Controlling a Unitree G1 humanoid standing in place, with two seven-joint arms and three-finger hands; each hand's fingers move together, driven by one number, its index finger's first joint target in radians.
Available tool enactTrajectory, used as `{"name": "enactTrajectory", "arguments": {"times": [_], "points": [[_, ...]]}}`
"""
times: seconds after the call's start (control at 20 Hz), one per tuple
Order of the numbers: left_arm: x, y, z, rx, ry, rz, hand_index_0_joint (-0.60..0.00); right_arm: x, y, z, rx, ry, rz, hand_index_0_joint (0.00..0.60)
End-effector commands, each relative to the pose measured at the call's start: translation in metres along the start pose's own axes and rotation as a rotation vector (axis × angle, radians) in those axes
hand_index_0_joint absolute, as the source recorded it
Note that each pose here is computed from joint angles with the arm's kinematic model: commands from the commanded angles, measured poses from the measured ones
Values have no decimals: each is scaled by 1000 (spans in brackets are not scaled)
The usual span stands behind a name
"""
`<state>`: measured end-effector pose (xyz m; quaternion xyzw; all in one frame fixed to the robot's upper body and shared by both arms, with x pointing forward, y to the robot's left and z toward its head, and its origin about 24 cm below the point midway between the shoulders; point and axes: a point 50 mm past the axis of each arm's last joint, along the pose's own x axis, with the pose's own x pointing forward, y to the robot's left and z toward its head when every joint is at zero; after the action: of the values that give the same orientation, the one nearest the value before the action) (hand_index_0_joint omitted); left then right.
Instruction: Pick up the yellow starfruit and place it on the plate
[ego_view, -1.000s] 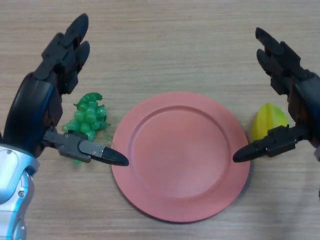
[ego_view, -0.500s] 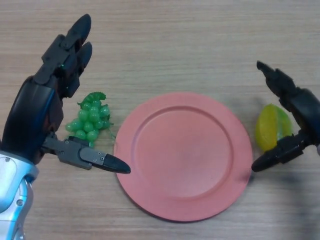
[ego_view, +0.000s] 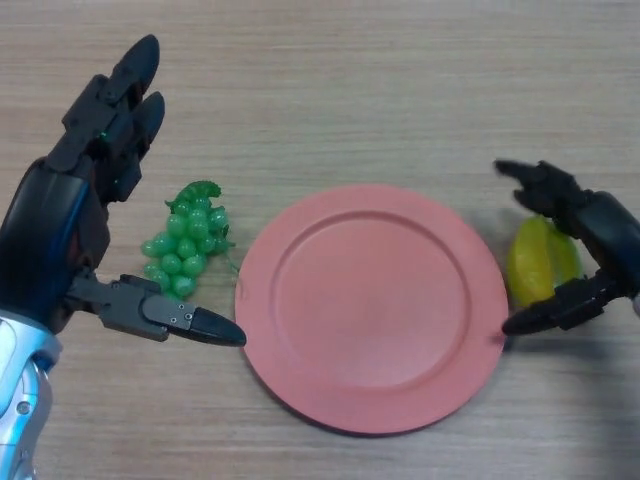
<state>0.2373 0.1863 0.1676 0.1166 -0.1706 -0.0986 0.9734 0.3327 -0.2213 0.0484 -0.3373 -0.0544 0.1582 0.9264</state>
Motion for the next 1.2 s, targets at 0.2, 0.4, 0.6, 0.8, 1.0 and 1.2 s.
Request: {"name": "enactTrajectory", "arguments": {"times": [0.2, 0.4, 0.6, 0.8, 1.0, 1.2], "points": [[-3, 18, 27, 66, -159, 31, 0, 6, -62, 39, 0, -245, -281, 600], [-4, 20, 25, 64, -145, 27, 0, 6, -70, 52, -62, -288, -312, 600], [-4, 21, 25, 64, -165, 36, 0, 6, -63, 86, 56, -355, -287, 600], [-3, 25, 28, 51, -188, 49, 0, -4, -24, 119, 367, -302, -78, 600], [-2, 25, 28, 44, -212, 50, 0, -8, 12, 135, 417, -285, 0, 600], [-1, 26, 31, 47, -233, 49, 0, -5, 42, 134, 350, -291, 31, 600]]}}
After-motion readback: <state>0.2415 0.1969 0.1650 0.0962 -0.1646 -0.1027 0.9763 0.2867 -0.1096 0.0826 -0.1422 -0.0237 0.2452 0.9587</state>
